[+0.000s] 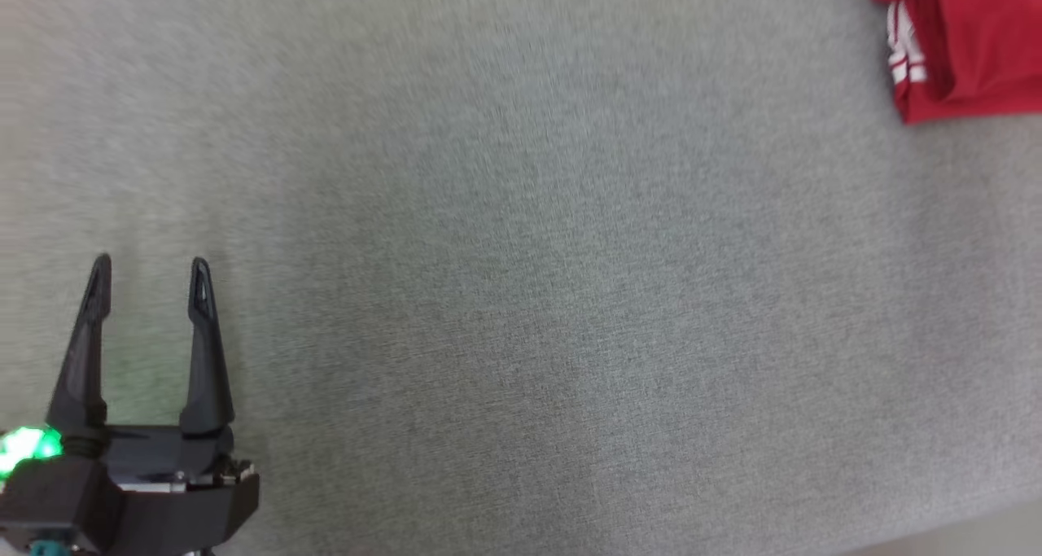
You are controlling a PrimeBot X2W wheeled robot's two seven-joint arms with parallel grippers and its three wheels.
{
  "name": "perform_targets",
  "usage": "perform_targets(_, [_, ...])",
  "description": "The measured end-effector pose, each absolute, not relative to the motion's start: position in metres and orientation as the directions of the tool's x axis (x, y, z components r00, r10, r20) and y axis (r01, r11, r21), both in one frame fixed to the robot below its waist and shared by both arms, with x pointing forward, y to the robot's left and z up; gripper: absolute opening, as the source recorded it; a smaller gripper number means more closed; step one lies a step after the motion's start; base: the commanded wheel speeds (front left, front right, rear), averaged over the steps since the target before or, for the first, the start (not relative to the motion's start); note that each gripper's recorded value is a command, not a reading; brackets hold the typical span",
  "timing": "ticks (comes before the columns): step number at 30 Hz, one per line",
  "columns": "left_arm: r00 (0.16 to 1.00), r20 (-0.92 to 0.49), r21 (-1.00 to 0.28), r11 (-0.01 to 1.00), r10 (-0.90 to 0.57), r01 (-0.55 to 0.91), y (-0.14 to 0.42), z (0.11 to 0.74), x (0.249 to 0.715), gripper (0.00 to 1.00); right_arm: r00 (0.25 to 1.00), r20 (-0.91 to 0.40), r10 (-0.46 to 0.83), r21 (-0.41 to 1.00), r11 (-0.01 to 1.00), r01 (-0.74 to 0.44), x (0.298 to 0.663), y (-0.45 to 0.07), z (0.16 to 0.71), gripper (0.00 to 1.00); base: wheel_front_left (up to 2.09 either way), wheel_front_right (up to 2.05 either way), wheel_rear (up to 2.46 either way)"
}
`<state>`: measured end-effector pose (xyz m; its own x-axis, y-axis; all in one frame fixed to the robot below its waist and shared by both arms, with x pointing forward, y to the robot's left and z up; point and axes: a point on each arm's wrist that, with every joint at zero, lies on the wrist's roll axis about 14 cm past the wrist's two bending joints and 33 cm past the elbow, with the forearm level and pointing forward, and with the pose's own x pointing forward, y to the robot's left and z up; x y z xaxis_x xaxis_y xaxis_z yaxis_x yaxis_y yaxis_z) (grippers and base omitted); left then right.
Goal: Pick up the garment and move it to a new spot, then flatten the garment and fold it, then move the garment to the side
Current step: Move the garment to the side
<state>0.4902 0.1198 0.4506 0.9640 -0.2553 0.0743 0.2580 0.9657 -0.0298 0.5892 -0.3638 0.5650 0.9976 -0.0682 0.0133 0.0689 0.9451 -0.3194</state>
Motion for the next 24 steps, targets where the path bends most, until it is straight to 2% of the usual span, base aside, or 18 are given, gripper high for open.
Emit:
perform_targets(8, [0.978,0.084,-0.050,0.980,-0.189,0.194,0.138,0.477,0.460,1.00,0.998,0.064,0.027,-0.202,0.979,-0.014,0.545,-0.307,0.556,1.00,0.00,0.00,0.00])
perform_targets(24, [0.992,0.107,-0.052,0.996,-0.062,0.068,0.182,0.508,0.404,1.00,0.989,0.102,0.106,0.002,0.994,-0.107,0.465,-0.232,0.537,1.00,0.00,0.00,0.00])
